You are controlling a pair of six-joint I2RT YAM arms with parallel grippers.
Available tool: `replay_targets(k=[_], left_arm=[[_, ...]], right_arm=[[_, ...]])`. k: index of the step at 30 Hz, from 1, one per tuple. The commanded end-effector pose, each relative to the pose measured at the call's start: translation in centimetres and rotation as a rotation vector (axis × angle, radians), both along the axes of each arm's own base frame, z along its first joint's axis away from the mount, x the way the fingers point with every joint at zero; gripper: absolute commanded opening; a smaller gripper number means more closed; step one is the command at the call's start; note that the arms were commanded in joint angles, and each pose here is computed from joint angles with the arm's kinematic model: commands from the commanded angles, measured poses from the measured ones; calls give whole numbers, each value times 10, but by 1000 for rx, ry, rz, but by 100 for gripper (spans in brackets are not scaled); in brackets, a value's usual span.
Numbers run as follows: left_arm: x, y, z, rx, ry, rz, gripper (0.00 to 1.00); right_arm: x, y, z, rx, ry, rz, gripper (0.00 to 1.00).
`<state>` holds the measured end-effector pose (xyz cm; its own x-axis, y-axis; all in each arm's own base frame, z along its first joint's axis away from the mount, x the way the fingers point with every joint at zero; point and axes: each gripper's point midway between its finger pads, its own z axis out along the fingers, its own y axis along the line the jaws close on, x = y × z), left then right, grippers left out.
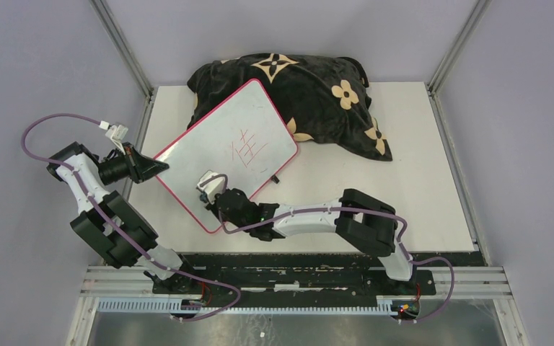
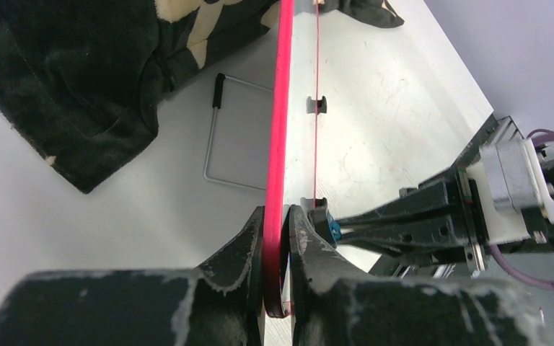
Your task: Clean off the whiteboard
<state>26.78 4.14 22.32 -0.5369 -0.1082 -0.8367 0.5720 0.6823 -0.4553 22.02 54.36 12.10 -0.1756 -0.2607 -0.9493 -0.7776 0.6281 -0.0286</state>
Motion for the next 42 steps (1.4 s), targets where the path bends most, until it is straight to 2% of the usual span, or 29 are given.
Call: replay_targets(k=[1,6,10,15,25,31,36,42], left_arm=[[-2,15,-21,240,-70,-82,3],[-2,15,-22,234,-68,-81,3],[-2,15,-23,231,-67,-82,3],[-1,16,-23,226,-65,-80,3],[-2,15,-20,240,-67,-80,3],[-3,14,-22,238,-65,-82,3],[-3,14,-20,240,-69,-80,3],[-2,15,-19,238,-72,-78,3]], right_arm=[[60,-49,20,16,-13,-163,0],[112,-104,23,30,13,-297,0],[127,-124,26,35,16,-340,0],[106,-94,25,66,55,-237,1],[14,1,8,88,68,11,1],[-28,24,17,154,75,114,1],[-23,10,16,157,63,60,1],[23,-27,0,88,44,-90,0]])
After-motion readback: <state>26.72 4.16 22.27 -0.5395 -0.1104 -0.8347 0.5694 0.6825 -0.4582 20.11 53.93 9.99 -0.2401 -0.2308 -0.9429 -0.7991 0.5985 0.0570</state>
